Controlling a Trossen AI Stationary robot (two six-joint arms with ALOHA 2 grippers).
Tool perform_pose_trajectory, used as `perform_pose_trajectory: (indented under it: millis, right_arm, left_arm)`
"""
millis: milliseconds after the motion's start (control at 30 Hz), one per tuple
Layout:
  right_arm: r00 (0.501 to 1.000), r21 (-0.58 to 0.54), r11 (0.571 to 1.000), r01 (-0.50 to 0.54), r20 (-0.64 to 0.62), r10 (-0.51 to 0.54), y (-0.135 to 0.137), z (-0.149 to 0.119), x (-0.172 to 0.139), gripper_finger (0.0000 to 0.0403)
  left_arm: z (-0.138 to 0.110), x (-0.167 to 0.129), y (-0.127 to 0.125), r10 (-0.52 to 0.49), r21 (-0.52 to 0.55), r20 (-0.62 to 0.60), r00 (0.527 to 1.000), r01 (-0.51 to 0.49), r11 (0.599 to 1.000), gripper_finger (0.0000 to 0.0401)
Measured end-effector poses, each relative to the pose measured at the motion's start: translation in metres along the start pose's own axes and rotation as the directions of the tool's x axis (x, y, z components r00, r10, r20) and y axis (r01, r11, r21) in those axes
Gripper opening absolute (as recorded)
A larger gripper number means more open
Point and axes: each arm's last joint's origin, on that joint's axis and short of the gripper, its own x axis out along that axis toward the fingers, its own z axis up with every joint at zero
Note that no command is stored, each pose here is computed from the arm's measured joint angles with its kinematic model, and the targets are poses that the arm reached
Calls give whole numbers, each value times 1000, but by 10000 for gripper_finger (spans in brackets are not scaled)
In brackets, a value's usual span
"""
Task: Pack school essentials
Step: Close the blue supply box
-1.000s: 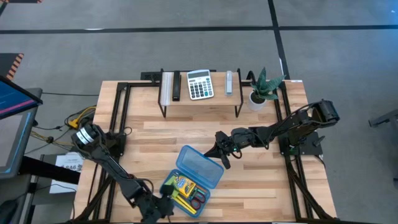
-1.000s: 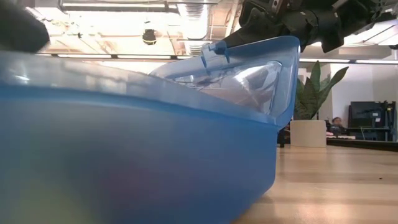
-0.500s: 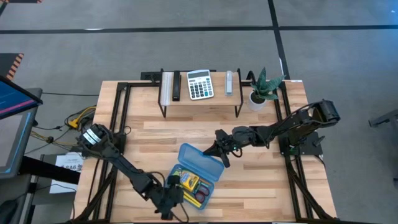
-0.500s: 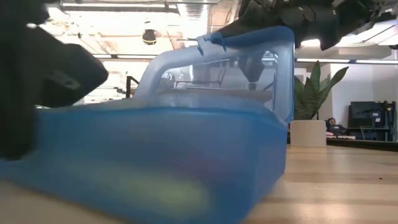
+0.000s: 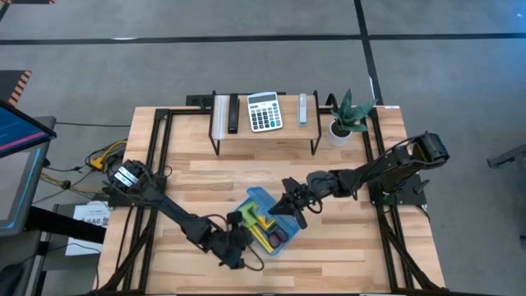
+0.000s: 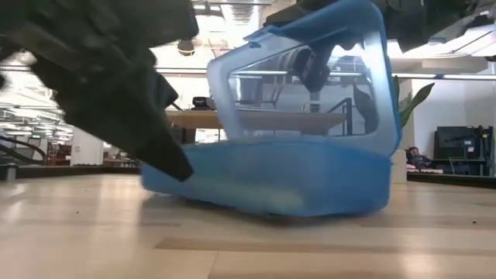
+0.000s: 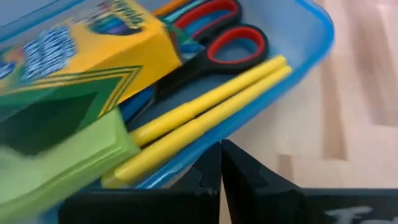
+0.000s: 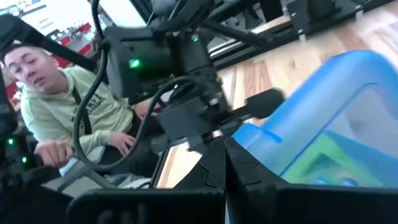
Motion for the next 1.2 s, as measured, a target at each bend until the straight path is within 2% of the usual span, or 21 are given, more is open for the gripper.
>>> perform_pose_trajectory:
  millis: [267, 567, 733, 1000, 1200]
  right_arm:
    - [999, 8, 1000, 22, -26, -21, 0, -10, 7, 6]
    - [992, 89, 993, 75, -105, -65, -21, -40, 26, 6]
    - [989, 105, 990, 90, -126, -77, -27, -48, 35, 6]
    - [980, 116, 988, 104, -179, -82, -29, -49, 45, 6]
    - [970, 114, 984, 135, -217, -108, -33, -52, 43, 6]
  left_arm:
    - [8, 7, 15, 46, -36, 7, 999, -46, 998, 0]
    - [11, 10, 20, 67, -50, 15, 998, -66, 997, 0]
    - [11, 10, 20, 75, -50, 19, 997, -74, 996, 0]
    - [7, 6, 16, 1, -40, -44, 999, -3, 999, 0]
    - [2, -12, 8, -10, -44, -84, 996, 6, 999, 0]
